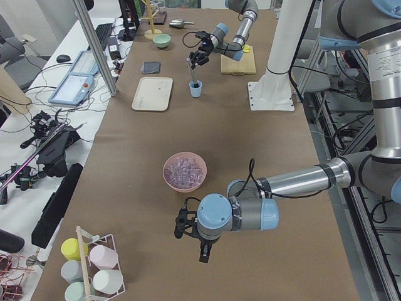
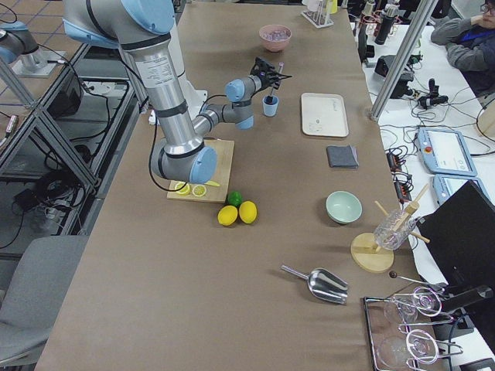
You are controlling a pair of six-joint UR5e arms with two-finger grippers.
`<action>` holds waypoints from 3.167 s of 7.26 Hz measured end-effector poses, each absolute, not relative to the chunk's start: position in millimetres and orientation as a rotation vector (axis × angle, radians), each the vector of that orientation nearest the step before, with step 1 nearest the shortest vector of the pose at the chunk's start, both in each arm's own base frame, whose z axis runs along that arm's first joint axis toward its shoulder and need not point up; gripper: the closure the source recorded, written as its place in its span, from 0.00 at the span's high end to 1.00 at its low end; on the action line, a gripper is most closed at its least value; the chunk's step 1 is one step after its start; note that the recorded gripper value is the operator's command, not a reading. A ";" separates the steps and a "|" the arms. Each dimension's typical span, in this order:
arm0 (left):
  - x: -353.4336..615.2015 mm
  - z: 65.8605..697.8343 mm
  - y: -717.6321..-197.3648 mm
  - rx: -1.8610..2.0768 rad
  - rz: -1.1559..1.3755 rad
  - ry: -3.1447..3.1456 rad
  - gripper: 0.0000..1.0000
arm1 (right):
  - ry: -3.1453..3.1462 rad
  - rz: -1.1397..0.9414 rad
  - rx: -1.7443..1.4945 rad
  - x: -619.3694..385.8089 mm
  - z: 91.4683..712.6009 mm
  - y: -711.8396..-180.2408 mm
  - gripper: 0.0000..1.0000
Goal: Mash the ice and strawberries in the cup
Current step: 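Press the muddler down into the cup contents with the right gripper, then lift the muddler out of the cup and carry it back, then lower the muddler onto the table and open the right gripper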
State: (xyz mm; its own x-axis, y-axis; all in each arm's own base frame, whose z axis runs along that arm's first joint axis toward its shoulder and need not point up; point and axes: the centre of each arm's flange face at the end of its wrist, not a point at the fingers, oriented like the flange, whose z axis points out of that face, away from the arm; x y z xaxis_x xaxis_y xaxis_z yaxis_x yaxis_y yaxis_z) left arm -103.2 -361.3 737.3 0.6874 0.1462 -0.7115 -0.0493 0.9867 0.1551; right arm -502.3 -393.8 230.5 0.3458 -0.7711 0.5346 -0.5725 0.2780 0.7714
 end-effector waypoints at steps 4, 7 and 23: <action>-102.0 747.1 -358.3 0.108 0.104 0.810 0.99 | -1.304 -0.132 1.219 -451.9 148.9 -379.9 0.00; -100.1 753.6 -356.5 0.094 0.103 0.814 0.99 | -1.204 -0.015 0.932 -431.3 131.5 -378.9 0.00; -98.9 757.6 -355.2 0.096 0.107 0.815 0.99 | -0.685 -0.065 -0.092 -286.3 468.1 -560.2 0.00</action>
